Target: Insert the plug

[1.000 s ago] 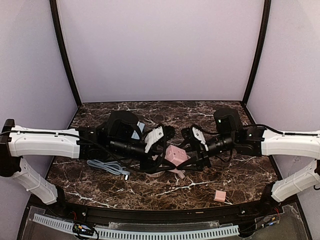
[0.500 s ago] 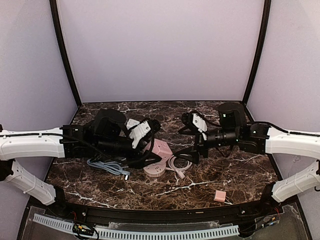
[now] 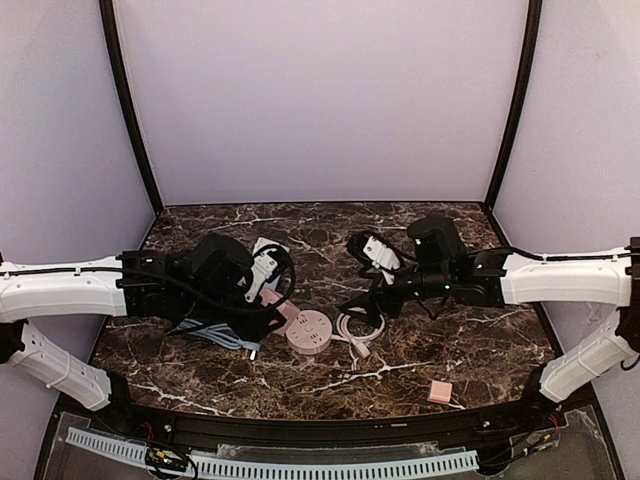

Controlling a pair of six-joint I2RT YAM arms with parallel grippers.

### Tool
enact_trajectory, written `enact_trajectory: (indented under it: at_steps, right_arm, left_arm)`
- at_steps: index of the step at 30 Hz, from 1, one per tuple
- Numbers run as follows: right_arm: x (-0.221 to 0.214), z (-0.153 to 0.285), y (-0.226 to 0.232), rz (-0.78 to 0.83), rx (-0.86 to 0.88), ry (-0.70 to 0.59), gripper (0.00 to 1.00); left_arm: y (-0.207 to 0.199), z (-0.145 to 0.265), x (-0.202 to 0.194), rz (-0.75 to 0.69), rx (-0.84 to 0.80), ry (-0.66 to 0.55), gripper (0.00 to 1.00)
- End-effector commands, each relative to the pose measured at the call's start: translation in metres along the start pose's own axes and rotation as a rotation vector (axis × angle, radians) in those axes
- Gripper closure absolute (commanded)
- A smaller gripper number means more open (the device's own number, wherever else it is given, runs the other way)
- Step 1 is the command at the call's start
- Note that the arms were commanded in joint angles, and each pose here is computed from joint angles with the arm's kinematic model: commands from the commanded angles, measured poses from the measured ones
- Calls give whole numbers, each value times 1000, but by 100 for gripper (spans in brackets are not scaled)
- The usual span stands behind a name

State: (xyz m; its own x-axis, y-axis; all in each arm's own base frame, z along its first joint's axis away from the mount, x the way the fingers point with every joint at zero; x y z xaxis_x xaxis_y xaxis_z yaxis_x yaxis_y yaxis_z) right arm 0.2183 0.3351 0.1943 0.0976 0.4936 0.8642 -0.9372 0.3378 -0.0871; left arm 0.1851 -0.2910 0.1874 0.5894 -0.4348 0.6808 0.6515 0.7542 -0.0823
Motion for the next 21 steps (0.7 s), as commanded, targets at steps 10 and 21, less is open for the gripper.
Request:
enact_trajectory:
  at_steps: [10,21]
  right_arm:
    - [-64,-19,17,-307,12,200,9]
    - [-107,-49,26,-373,35,285,12]
  left_arm:
    - [21,-8,9,-149,31,39,99]
    - [11,-16,-17,85,-24,145,99]
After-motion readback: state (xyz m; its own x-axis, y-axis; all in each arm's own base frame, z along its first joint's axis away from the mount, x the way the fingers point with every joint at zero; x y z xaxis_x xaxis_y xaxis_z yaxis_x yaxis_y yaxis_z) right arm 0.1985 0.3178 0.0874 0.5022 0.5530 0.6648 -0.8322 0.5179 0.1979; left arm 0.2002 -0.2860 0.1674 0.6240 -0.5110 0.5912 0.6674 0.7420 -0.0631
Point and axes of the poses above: each gripper's point midway between its finger pads, its own z axis back along the fingers, its own y axis along the line the jaws close on, x = y × z, the point moved 2 cm from there along z, back along the fingers, and after that the axes turned 5 degrees about z, right-handed, at the moved point
